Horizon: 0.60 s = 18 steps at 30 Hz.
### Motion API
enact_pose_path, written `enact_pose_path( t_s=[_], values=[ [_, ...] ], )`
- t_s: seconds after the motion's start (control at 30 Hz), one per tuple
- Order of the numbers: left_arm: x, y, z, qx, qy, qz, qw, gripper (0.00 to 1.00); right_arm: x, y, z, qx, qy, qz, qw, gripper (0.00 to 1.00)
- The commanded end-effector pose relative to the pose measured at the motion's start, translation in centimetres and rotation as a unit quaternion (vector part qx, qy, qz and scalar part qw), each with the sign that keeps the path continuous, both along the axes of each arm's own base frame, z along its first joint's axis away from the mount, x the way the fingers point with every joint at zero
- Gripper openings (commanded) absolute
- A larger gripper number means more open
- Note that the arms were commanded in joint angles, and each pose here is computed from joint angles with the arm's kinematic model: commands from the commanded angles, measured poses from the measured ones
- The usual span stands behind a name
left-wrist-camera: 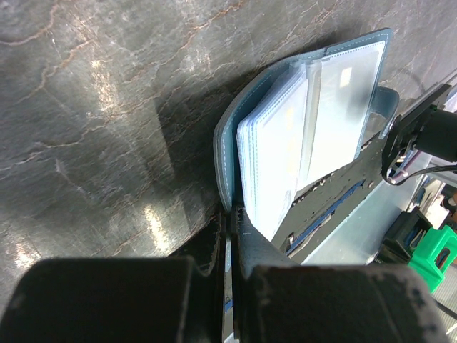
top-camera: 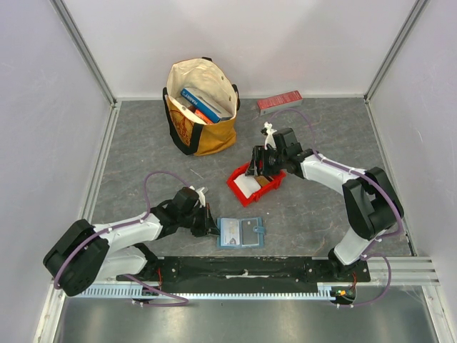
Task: Put the credit cards into the card holder
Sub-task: Pick up the credit card from the storage box.
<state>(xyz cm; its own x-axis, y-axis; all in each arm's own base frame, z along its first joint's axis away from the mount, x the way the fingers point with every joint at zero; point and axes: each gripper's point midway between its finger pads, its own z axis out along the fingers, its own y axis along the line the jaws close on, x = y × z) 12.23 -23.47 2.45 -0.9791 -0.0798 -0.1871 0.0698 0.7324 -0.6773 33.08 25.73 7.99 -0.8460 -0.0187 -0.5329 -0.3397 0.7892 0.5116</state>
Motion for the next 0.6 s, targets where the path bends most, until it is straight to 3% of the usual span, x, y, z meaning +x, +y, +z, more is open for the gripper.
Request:
enact_pose_path(
  t_s=[0.0,0.17,0.57],
  values=[
    [0.9,-0.9,1.2,-0.016,-0.029,-0.017,0.999,0.02,1.2,-0.4,1.6,0.002,-0.036,-0.006,0.999,0.71],
    [0.9,-0.9,1.1,-0.016,-0.028,-0.018,0.999,0.02,1.5,-0.5,0.9,-0.009,-0.028,0.001,1.000,0.85],
    [1.0,-1.0,1.0,-0.014,-0.027,-0.019,0.999,0.02,0.0,1.3,-0.6,0.024,0.020,0.061,0.998,0.85]
  ],
)
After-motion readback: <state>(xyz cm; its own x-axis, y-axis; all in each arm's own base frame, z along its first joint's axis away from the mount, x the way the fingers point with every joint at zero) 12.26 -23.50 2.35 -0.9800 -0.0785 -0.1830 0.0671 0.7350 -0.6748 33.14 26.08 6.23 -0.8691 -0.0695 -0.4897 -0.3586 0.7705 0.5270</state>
